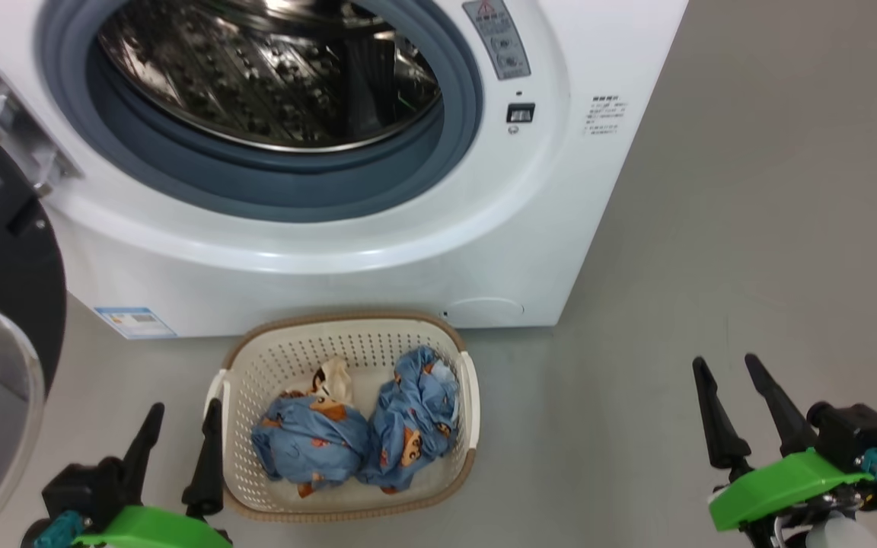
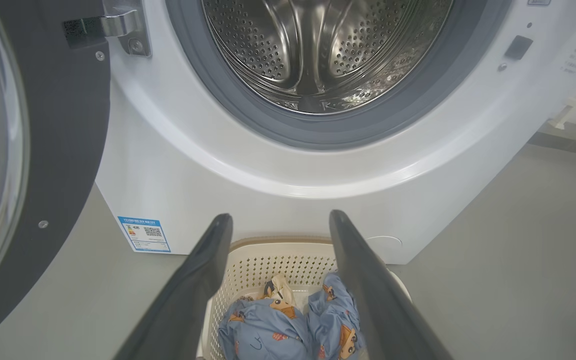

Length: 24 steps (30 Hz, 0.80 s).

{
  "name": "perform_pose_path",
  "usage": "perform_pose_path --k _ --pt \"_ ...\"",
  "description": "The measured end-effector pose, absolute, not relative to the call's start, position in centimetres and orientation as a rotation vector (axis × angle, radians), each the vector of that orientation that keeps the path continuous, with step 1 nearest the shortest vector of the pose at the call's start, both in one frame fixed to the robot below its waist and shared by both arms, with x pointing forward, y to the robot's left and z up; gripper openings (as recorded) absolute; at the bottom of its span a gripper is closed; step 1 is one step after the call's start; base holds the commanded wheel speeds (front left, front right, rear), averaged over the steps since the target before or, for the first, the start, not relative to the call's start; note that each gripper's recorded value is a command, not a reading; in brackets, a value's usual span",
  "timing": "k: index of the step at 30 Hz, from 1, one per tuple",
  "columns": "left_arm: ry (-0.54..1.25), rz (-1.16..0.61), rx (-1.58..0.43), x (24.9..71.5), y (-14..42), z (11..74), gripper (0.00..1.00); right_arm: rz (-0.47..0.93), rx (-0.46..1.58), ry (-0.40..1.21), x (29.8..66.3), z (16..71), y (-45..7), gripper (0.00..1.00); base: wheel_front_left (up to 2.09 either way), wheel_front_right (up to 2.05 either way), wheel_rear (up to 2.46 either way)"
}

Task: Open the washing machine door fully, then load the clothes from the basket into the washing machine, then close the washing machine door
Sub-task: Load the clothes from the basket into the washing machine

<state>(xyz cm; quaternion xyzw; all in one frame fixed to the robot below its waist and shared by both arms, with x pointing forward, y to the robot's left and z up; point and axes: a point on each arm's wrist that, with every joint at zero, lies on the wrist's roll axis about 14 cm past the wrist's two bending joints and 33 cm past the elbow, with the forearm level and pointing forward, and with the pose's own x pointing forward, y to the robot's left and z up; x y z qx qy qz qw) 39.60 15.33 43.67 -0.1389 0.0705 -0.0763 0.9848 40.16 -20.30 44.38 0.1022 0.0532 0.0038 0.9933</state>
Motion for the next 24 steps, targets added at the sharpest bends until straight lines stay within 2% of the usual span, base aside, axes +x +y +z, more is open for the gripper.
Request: perform_pose_path --k 8,24 --pt "0.229 -0.156 -0.281 41.9 14.7 40.4 1.00 -0.008 0.207 0.128 41.7 43.1 -20.6 1.00 0.00 0.00 0.00" --pt "0.549 -0.246 -0.252 44.7 10.6 30.0 1.00 -0.027 0.214 0.195 44.7 39.4 -20.7 1.00 0.00 0.00 0.00"
